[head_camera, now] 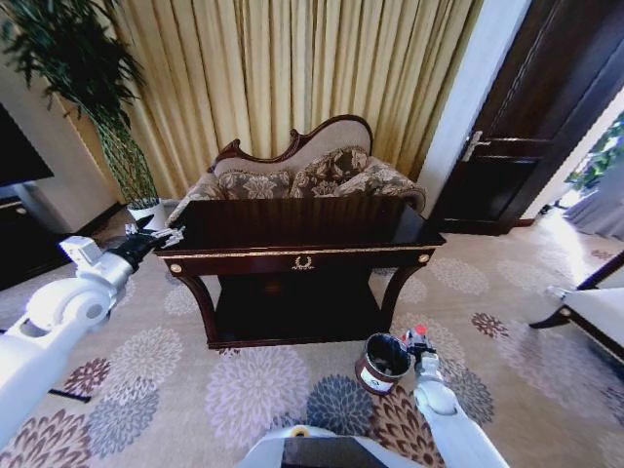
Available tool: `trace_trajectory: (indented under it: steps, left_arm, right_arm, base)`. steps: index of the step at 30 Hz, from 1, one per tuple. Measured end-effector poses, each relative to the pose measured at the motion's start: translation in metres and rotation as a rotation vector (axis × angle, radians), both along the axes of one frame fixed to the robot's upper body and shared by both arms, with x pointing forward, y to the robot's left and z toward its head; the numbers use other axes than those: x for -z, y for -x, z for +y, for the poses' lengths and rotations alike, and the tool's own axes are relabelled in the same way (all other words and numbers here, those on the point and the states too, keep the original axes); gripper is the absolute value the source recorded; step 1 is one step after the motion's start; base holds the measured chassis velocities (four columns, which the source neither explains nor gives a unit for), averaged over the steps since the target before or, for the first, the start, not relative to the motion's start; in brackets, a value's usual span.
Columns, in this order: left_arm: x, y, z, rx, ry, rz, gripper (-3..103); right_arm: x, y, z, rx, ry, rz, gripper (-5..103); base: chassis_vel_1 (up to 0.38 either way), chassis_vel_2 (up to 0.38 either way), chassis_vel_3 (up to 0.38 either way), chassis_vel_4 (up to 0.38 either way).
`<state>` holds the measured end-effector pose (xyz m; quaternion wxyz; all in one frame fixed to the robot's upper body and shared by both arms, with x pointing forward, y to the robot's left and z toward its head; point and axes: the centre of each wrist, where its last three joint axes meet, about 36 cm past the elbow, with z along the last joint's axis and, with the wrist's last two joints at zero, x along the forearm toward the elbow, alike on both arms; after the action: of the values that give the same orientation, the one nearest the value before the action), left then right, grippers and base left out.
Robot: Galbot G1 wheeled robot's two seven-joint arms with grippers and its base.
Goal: Move to the front of the table and place the trash on the table into the trash bin.
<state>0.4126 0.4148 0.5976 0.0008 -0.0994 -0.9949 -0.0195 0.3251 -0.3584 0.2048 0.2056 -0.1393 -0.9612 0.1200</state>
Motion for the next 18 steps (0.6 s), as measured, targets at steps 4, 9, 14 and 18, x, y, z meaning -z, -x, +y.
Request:
trace_trajectory:
  steps: [4, 9, 14, 18]
  left_arm:
    - [-0.003, 0.000, 0.000, 0.006, -0.002, -0.002, 100]
    - [-0.004, 0.002, -0.002, 0.014, 0.003, -0.004, 100]
    - [-0.004, 0.005, -0.003, 0.023, 0.009, -0.009, 100]
    - [-0.006, 0.004, -0.001, 0.019, 0.011, -0.016, 100]
  right_arm:
    - [0.000, -0.001, 0.007, -0.001, -0.006, -0.008, 43]
    - [-0.002, 0.000, 0.010, 0.004, -0.007, -0.016, 59]
    - [-0.006, -0.003, 0.013, 0.018, -0.006, -0.035, 82]
    - [-0.017, -0.004, 0.013, 0.029, -0.006, -0.066, 96]
  base:
    - [0.000, 0.000, 0.000, 0.000]
    - [0.000, 0.000, 0.000, 0.000]
    - [0.000, 0.000, 0.000, 0.000]
    - [0.000, 0.000, 0.000, 0.000]
